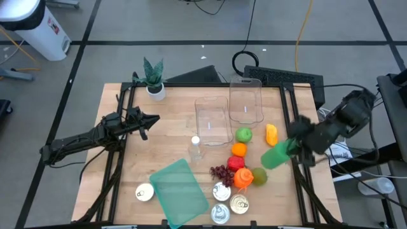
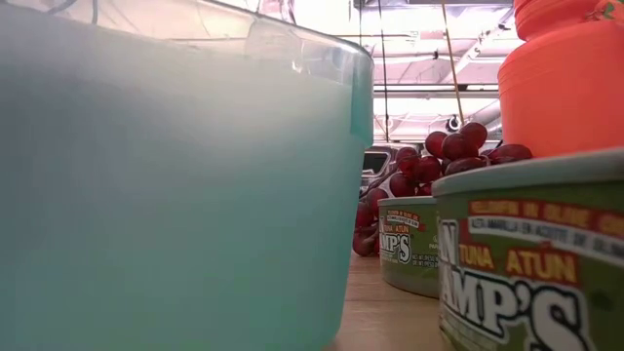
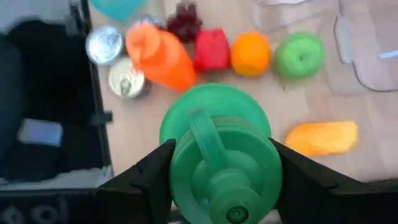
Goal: Pick & Place Food Item
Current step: Put the green water bottle into the top transparent bin
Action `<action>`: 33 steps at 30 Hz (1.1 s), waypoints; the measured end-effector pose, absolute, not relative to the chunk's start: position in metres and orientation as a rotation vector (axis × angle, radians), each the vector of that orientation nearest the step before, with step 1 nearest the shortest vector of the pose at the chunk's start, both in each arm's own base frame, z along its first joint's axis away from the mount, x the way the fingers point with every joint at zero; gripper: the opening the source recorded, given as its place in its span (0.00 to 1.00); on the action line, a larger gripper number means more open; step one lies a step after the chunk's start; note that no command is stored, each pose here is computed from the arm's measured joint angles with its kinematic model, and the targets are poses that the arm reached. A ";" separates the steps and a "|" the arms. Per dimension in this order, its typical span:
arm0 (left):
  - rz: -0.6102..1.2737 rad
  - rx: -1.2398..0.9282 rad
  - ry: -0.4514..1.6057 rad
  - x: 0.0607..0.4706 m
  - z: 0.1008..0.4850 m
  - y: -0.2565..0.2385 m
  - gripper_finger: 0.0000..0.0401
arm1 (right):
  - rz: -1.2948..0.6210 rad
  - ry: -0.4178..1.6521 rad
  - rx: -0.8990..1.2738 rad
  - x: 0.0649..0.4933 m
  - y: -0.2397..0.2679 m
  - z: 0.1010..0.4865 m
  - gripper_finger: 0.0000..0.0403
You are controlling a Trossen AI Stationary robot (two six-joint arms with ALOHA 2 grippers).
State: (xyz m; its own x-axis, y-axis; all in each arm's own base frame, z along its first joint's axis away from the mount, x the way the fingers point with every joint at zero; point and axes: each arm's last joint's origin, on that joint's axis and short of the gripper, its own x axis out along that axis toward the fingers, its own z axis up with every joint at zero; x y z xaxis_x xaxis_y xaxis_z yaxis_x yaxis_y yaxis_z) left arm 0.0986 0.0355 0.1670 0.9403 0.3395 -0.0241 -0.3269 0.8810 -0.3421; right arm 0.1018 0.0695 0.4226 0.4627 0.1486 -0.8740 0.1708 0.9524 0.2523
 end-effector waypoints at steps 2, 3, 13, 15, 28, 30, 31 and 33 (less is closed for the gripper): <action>0.348 -0.350 -0.035 0.099 0.167 0.036 0.13 | 0.012 1.037 0.296 0.099 0.062 0.427 0.50; 0.348 -0.349 -0.036 0.099 0.167 0.036 0.13 | -0.005 1.024 0.273 0.098 0.058 0.429 0.50; 0.376 -0.344 -0.031 0.098 0.166 0.036 0.13 | -0.327 0.792 -0.014 0.113 0.013 0.462 0.50; 0.379 -0.344 -0.031 0.098 0.166 0.036 0.13 | -0.389 0.800 -0.048 0.125 0.002 0.470 0.50; 0.454 -0.320 -0.037 0.097 0.166 0.038 0.13 | -0.377 1.226 0.026 0.229 -0.158 0.413 0.50; 0.453 -0.318 -0.037 0.097 0.166 0.038 0.13 | -0.391 1.253 0.050 0.235 -0.185 0.398 0.50; 0.453 -0.318 -0.036 0.097 0.166 0.038 0.13 | -0.402 1.259 0.055 0.237 -0.195 0.392 0.50; 0.453 -0.317 -0.037 0.097 0.166 0.038 0.13 | -0.391 1.266 0.064 0.242 -0.209 0.383 0.50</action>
